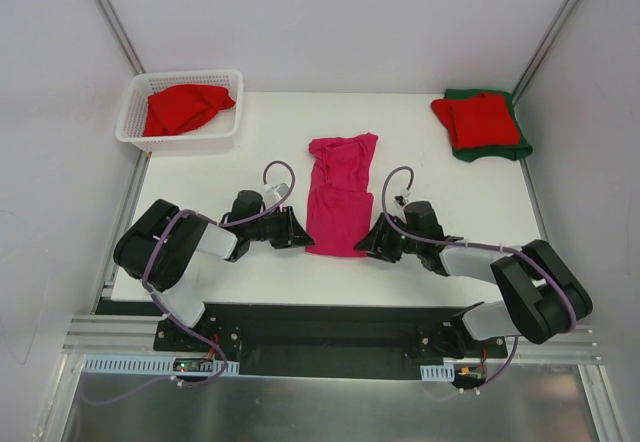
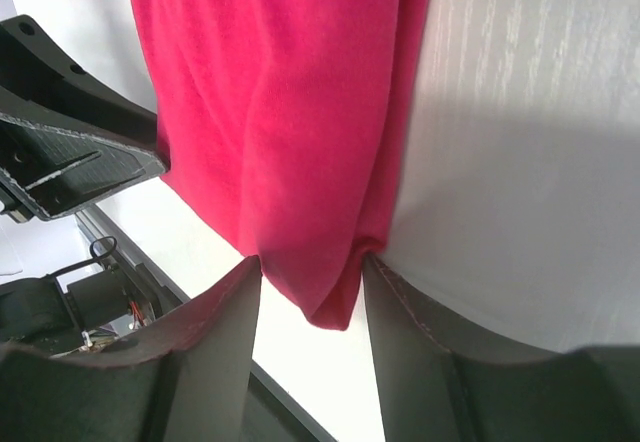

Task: Fold and stack the t-shirts
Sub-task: Grab one side of the 2/3 rectangular tshirt with both arms

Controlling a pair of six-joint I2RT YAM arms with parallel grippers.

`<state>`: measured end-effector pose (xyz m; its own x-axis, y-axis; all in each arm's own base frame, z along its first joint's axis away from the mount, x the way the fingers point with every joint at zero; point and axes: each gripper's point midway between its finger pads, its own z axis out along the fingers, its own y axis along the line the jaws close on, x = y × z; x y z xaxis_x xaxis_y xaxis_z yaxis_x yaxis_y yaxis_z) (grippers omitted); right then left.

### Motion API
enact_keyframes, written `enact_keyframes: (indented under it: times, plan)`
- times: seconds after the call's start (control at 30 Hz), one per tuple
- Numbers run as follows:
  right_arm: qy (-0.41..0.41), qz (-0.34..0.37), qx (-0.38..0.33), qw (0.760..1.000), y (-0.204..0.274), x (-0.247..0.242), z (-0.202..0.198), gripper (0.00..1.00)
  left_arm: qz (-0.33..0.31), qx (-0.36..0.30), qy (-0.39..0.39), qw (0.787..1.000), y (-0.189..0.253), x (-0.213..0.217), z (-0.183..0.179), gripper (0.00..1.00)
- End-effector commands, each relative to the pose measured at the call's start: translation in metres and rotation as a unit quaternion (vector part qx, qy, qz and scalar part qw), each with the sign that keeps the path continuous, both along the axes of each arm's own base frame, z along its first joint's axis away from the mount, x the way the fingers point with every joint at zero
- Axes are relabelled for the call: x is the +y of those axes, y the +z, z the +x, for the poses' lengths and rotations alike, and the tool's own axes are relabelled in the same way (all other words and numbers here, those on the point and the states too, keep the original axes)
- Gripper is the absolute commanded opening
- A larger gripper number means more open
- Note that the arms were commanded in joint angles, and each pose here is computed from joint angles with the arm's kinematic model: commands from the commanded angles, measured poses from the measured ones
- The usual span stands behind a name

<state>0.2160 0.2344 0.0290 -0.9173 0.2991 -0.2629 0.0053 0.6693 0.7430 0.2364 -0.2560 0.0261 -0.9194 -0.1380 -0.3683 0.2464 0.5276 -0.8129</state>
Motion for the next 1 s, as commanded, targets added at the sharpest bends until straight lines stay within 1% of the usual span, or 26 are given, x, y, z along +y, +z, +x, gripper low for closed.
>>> enact_keyframes:
  times: [0.0,0.07,0.1,0.17,0.3,0.37,0.4,0.47,0.5,0.57,0.7,0.77,0.8,0.87,0.9,0.97]
  plan:
    - [-0.005,-0.019,0.013,1.000,-0.0097,-0.0103,-0.0110,0.49,0.016,0.016,0.001,1.000,-0.0129,0.0061,-0.0053,0.31]
    - [-0.006,-0.020,0.012,1.000,-0.0099,-0.0108,-0.0099,0.47,0.015,0.014,0.001,1.000,-0.0121,0.0059,-0.0047,0.31]
    - [-0.005,-0.021,0.013,1.000,-0.0105,-0.0106,-0.0106,0.44,0.014,0.015,0.000,1.000,-0.0118,0.0056,-0.0051,0.31]
    - [-0.005,-0.020,0.014,1.000,-0.0103,-0.0098,-0.0096,0.42,0.013,0.015,0.000,1.000,-0.0112,0.0054,-0.0052,0.31]
    - [-0.004,-0.021,0.012,1.000,-0.0103,-0.0099,-0.0086,0.35,0.012,0.013,0.000,1.000,-0.0098,0.0052,-0.0048,0.26]
    - [-0.003,-0.021,0.011,1.000,-0.0102,-0.0093,-0.0083,0.33,0.012,0.015,-0.001,1.000,-0.0099,0.0054,-0.0061,0.25]
    - [-0.003,-0.021,0.013,1.000,-0.0105,-0.0091,-0.0086,0.31,0.012,0.016,-0.001,1.000,-0.0104,0.0056,-0.0060,0.21]
    - [-0.002,-0.020,0.012,1.000,-0.0101,-0.0087,-0.0082,0.29,0.011,0.017,-0.003,1.000,-0.0104,0.0051,-0.0068,0.18]
    - [-0.002,-0.021,0.012,1.000,-0.0105,-0.0090,-0.0082,0.26,0.011,0.018,-0.003,1.000,-0.0108,0.0051,-0.0069,0.17]
    - [-0.002,-0.021,0.011,1.000,-0.0103,-0.0089,-0.0080,0.25,0.009,0.018,-0.003,1.000,-0.0101,0.0047,-0.0070,0.14]
    - [0.000,-0.020,0.010,1.000,-0.0097,-0.0084,-0.0079,0.14,0.009,0.019,-0.004,1.000,-0.0109,0.0046,-0.0072,0.10]
    - [0.002,-0.020,0.009,1.000,-0.0093,-0.0081,-0.0087,0.11,0.008,0.020,-0.004,1.000,-0.0113,0.0048,-0.0083,0.06]
    - [0.000,-0.020,0.008,1.000,-0.0089,-0.0085,-0.0080,0.07,0.008,0.021,-0.005,1.000,-0.0113,0.0050,-0.0092,0.05]
    - [0.001,-0.019,0.010,1.000,-0.0092,-0.0089,-0.0097,0.04,0.008,0.021,-0.004,1.000,-0.0120,0.0057,-0.0102,0.02]
    - [0.003,-0.019,0.008,1.000,-0.0088,-0.0085,-0.0099,0.01,0.008,0.021,-0.004,1.000,-0.0118,0.0058,-0.0108,0.01]
    - [0.002,-0.018,0.008,1.000,-0.0073,-0.0089,-0.0102,0.01,0.006,0.024,-0.005,1.000,-0.0110,0.0062,-0.0133,0.00]
